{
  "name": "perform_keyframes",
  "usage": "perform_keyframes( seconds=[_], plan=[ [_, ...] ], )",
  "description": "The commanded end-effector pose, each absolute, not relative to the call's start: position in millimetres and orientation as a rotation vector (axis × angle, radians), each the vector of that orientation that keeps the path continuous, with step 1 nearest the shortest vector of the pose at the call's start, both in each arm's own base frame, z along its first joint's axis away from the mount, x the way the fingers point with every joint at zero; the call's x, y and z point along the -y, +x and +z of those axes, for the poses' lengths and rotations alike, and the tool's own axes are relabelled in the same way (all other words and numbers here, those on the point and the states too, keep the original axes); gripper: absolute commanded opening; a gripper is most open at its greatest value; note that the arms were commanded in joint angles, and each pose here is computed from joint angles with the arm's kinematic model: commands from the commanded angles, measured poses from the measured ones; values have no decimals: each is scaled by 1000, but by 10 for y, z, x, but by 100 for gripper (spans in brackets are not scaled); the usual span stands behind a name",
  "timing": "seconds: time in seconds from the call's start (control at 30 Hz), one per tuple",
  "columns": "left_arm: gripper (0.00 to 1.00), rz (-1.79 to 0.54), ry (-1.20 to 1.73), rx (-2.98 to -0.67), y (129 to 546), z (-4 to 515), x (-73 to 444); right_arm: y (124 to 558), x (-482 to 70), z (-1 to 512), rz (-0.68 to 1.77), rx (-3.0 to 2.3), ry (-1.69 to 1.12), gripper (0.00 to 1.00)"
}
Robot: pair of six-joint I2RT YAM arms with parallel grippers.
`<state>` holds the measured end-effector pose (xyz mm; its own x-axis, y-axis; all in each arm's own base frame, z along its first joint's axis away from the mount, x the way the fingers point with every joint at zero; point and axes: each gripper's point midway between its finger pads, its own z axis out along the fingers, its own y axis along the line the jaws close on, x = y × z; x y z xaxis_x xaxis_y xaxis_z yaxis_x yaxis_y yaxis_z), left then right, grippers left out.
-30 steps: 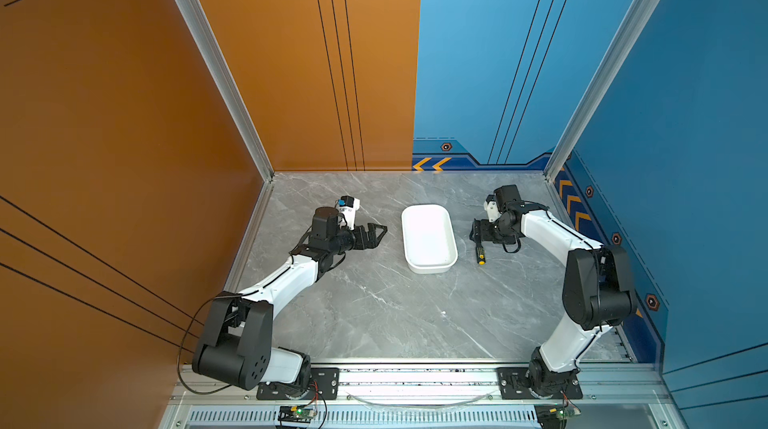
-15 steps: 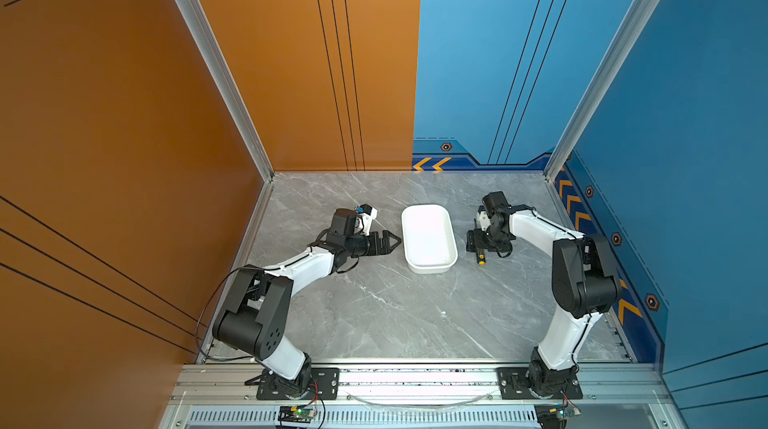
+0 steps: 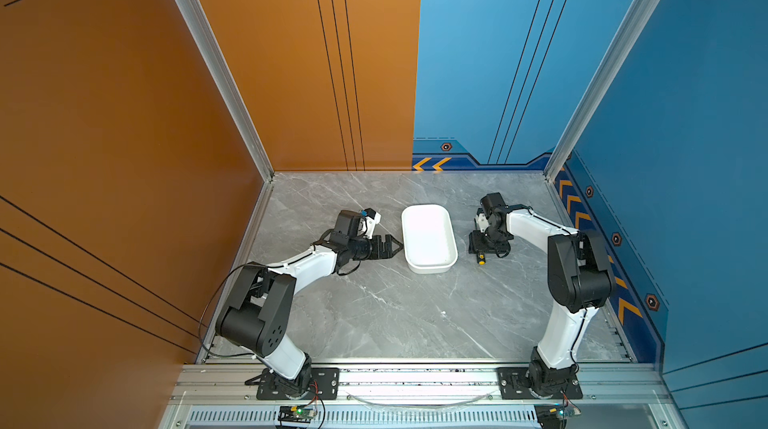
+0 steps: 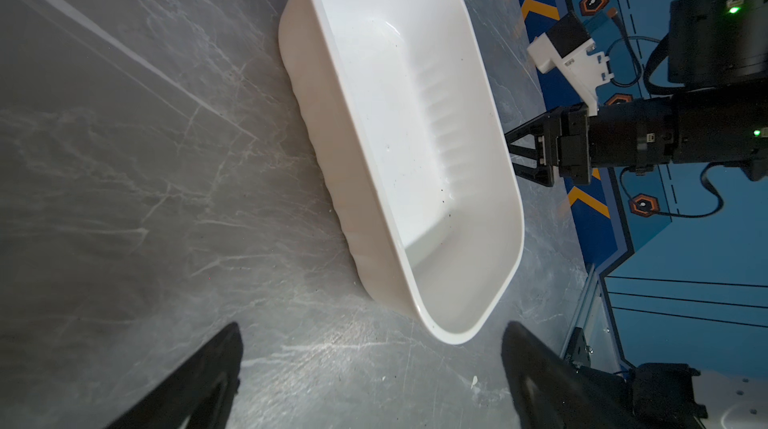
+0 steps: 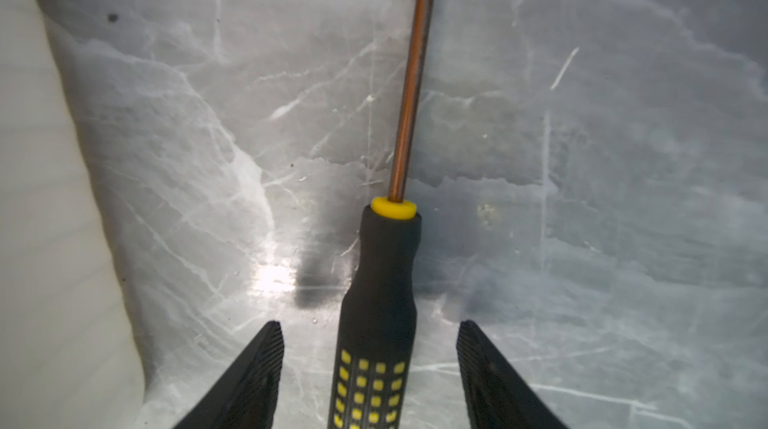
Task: Put the screwdriver in the bin
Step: 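Close the right gripper on the black-and-yellow screwdriver handle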
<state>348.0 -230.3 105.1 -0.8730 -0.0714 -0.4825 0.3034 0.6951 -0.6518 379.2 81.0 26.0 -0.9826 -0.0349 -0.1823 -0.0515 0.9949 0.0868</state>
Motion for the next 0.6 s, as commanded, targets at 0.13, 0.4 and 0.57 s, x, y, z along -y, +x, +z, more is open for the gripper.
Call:
perform_keyframes(
  seconds=[0.13, 0.4, 0.57],
  plan=[
    [98, -1028, 224, -2419, 3480, 1120, 2337, 3772, -814, 222, 89, -2991, -94, 52],
    [98, -1016, 238, -2431, 3465, 1111, 2331, 3752, -831, 189, 98, -3011, -92, 26],
    [98, -979, 228, -2430, 3478, 1106, 2282, 3760, -827, 223, 109, -3004, -69, 15]
  ],
)
